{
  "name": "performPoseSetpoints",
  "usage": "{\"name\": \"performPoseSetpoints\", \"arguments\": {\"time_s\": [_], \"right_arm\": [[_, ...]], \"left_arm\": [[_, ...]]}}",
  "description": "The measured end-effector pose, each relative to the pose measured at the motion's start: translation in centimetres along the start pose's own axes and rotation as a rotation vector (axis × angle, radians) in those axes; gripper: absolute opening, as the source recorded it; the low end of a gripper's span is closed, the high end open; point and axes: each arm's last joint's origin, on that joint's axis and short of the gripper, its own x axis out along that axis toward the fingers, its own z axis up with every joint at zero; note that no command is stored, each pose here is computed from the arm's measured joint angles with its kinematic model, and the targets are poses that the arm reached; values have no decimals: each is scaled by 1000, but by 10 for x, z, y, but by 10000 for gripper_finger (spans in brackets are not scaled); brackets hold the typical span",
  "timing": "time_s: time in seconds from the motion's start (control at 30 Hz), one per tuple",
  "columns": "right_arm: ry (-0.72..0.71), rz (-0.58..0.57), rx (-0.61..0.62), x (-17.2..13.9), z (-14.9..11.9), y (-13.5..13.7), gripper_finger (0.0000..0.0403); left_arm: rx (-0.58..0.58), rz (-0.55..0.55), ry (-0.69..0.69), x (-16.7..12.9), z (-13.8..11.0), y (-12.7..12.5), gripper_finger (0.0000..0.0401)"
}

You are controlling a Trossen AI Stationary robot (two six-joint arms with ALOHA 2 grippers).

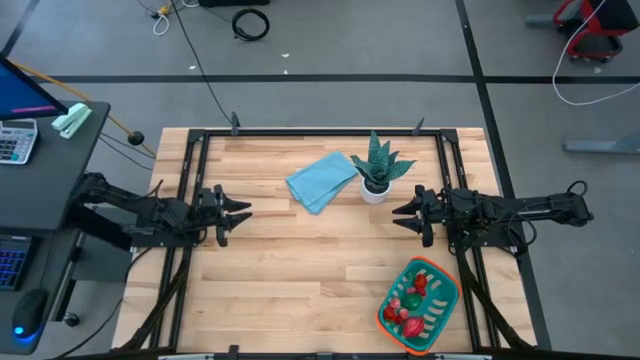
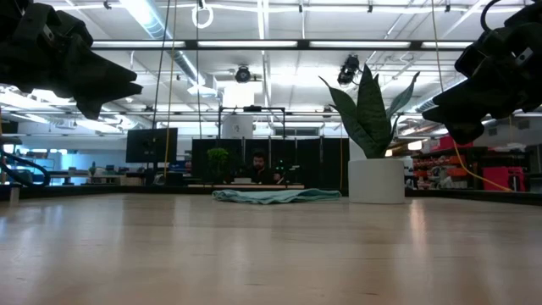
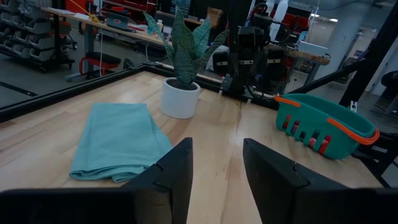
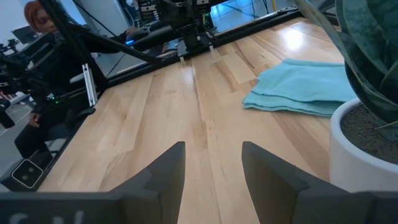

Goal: Pick and placing Produce into tupperware
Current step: Return to Home Position

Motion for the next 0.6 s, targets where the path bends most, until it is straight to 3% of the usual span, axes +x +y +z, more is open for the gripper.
{"name": "performPoseSetpoints", "arguments": {"time_s": [0.6], "right_arm": [[0, 0, 0, 0, 0, 0, 167]], "left_arm": [[0, 0, 0, 0, 0, 0, 140]]}}
